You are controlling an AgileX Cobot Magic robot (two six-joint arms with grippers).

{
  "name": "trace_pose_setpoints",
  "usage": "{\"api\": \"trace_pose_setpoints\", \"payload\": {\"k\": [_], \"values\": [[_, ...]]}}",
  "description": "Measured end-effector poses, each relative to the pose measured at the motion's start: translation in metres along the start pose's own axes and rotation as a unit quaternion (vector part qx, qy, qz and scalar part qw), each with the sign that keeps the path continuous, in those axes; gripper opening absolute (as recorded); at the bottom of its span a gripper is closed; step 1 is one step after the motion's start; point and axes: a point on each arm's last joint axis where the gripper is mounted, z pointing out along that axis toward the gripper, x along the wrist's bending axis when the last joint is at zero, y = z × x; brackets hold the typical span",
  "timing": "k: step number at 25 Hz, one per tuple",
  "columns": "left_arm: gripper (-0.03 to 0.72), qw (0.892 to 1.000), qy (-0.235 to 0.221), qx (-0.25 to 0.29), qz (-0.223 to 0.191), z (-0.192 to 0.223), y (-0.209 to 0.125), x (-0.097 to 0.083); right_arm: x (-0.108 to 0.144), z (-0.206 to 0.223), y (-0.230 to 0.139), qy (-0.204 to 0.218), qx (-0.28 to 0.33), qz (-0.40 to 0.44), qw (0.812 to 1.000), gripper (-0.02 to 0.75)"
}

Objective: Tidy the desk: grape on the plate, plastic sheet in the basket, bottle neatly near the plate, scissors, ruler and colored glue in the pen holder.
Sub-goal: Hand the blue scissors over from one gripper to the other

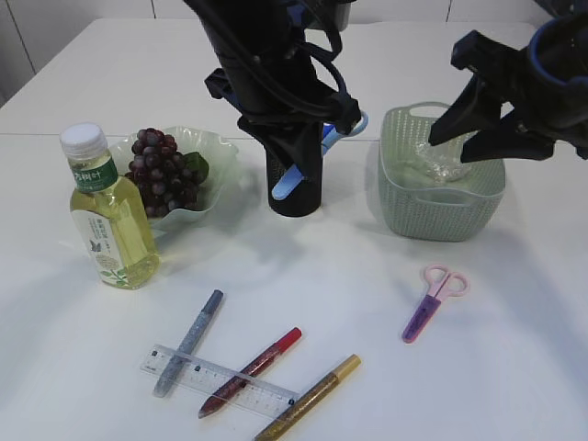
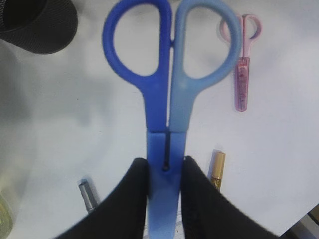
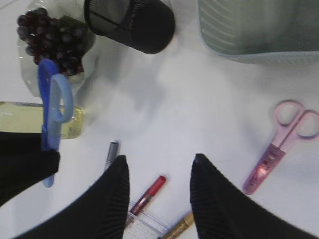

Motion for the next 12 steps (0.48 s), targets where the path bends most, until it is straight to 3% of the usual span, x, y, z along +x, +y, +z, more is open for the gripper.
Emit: {"api": "trace_pose_setpoints", "payload": {"k": [7,12], "values": [[0.141,1.0,-0.011,-0.004,-0.003,-0.005,0.0,-0.002,0.014,-0.001,0.009,0.08,-0.045,-0.007,0.996,0.333],[0.141,1.0,-0.018,-0.015,-0.004,-0.016,-0.001,-0.005,0.015,0.008,0.013,0.103,-0.049,0.003,0.994,0.333]]}}
